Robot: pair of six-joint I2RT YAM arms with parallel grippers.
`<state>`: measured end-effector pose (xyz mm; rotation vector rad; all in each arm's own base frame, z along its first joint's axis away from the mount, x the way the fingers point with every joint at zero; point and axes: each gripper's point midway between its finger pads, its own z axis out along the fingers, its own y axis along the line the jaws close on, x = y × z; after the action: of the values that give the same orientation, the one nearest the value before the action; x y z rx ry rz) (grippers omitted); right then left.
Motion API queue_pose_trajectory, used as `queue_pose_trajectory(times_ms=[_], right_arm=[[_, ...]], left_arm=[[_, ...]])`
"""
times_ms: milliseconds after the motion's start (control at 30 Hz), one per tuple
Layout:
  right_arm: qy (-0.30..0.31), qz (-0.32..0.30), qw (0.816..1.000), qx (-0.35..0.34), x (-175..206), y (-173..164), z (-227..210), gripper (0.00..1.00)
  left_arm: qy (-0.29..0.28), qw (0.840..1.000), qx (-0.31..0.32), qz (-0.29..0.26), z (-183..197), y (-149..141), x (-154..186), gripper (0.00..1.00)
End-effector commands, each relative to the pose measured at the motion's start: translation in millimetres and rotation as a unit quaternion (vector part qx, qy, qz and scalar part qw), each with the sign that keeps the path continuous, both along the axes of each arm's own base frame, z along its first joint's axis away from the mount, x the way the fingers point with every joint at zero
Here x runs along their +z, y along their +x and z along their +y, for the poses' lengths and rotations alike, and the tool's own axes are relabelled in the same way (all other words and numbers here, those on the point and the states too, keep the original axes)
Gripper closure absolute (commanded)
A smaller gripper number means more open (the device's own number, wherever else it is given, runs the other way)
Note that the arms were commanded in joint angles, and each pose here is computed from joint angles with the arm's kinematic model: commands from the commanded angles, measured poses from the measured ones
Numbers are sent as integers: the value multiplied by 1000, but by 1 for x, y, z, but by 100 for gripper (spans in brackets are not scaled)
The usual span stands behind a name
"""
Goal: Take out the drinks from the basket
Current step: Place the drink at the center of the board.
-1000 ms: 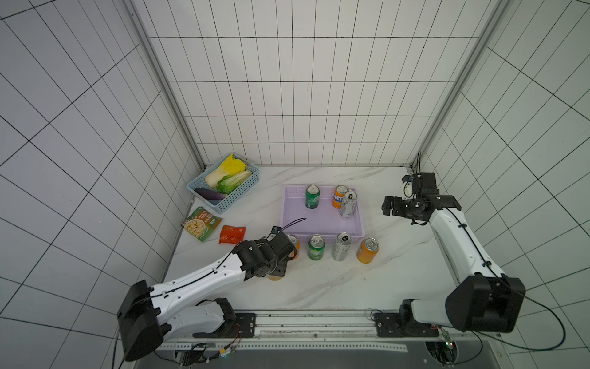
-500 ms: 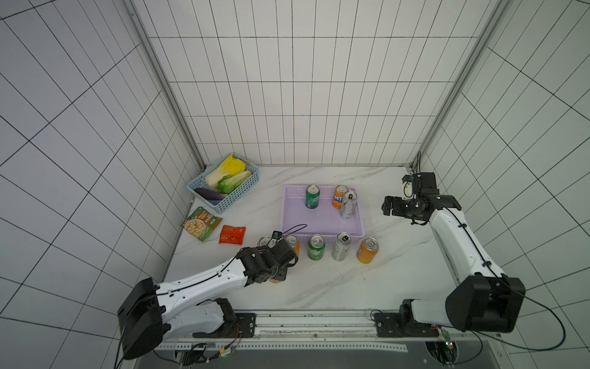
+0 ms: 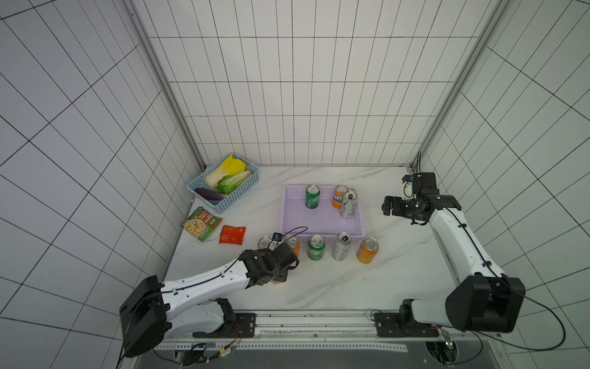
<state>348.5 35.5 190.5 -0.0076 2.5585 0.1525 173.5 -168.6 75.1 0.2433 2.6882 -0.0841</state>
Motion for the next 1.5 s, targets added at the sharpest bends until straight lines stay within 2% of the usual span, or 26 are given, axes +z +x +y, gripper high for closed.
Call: queue_pose_trajectory(times_ms=[0, 367, 700, 900, 1233, 1467], right_arm=[[-4, 8, 1000, -8, -6, -4, -6, 1], [-5, 8, 1000, -8, -7, -5, -6, 1], [-5, 7, 1000, -8, -6, -5, -6, 1], [-5, 7, 1000, -8, -6, -5, -6, 1], [-4, 7, 1000, -8, -6, -5, -6, 1], [-2, 6, 1000, -8, -5, -5, -6, 1]], left_arm=[[-12, 1000, 9, -23, -5, 8, 4, 37], [-12, 1000, 7, -27, -5, 9, 13, 24], [9, 999, 6, -44, -2, 16, 50, 12], [10, 999, -5, -52, -7, 21, 78, 10], [11, 994, -30, -109, -22, 44, 123, 6], [17, 992, -46, -115, -33, 66, 137, 5]])
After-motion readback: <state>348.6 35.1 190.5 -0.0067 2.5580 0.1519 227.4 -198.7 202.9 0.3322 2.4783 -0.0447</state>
